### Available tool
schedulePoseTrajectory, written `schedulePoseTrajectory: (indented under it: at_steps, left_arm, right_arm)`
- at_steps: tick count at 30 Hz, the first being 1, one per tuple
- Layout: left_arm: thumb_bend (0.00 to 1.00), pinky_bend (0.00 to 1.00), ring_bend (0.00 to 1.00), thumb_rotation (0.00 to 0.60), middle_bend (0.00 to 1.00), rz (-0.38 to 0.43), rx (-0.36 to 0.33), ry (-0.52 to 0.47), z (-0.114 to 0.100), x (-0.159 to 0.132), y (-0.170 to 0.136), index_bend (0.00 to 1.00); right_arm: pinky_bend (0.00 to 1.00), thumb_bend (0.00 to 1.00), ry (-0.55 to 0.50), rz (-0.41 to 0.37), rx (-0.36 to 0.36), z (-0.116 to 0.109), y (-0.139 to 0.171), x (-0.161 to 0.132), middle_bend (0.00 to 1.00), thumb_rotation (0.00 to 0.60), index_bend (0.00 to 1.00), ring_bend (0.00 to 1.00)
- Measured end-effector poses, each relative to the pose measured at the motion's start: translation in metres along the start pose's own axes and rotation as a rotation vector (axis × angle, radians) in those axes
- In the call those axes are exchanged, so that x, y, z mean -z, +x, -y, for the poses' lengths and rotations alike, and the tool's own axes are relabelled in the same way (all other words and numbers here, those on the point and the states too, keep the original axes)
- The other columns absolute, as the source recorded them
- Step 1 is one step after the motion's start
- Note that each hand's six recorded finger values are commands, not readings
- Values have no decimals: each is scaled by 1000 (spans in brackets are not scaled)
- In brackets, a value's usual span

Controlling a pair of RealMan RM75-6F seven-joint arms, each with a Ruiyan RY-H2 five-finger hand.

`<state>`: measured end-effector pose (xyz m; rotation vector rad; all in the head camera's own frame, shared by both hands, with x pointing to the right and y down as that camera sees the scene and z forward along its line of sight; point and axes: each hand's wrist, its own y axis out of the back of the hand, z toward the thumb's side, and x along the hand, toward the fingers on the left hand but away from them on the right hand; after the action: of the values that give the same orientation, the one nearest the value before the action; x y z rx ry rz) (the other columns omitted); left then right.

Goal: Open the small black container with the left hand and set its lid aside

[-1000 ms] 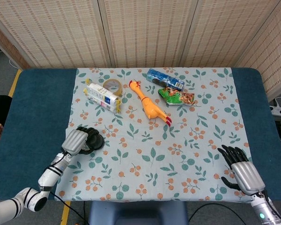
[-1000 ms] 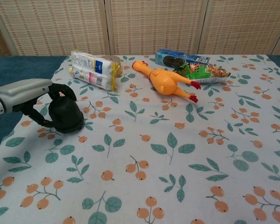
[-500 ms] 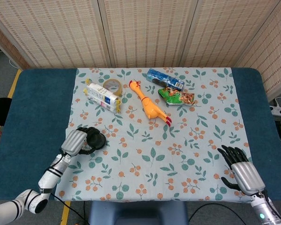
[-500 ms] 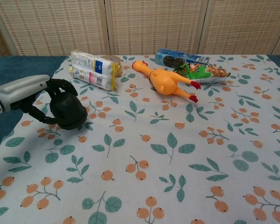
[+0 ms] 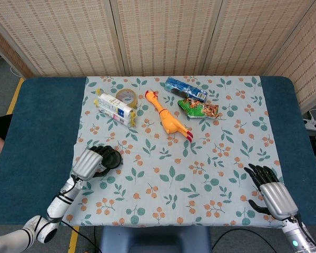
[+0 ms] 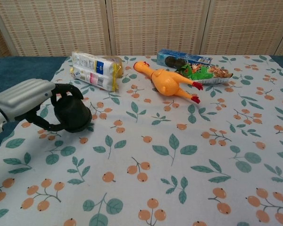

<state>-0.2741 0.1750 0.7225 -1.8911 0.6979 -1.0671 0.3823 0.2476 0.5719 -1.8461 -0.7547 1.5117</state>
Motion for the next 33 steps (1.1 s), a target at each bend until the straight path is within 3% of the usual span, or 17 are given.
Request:
schedulePoseTrajectory:
  at_steps: [3,6,8,11,16,23,25,27,30,33]
  left_arm:
    - [706,389,617,600,752,-34,84,-75,10,1,2,742]
    - [723,373,595,600,755,-87,143,-260,17,1,3,740]
    - [723,409,624,600,755,-103,139,-374,18,0,3,739]
    - [729,481,684,600,756,-116,97,-456,14,2,5,736]
    - [744,573,751,600,762,-152,39,-428,8,5,6,736]
    - [718,378,635,600,772,-154,57,-345,4,6,4,743]
    - [719,357,618,600,831,-147,56,-341,5,6,2,731]
    - [747,302,561,600,898,-160,4,-338,2,7,1,702]
    - [776,275,552,600,885,-158,-82,-354,-8,1,3,695]
    - [759,264,561,600,882,-143,-95,-343,-9,0,2,692]
  right_arm:
    - [0,201,-4,4,7,-2,1,2,0,600,0,0]
    - [0,202,-3,4,3,-2,1,2,0,600,0,0]
    - [0,202,-1,2,1,-1,0,1,0,600,0,0]
    - [0,201,2,2,-5,1,-1,1,0,600,0,0]
    - [0,201,0,-1,-2,0,0,0,0,600,0,0]
    - [0,201,0,-1,-5,0,0,1,0,600,0,0]
    - [0,201,0,-5,-9,1,0,0,0,600,0,0]
    - [0,201,-3,-5,-9,0,1,0,0,600,0,0]
    - [0,201,-9,-3,-3,-2,1,1,0,600,0,0]
    - [0,202,-8,-2,-6,-1,0,2,0,600,0,0]
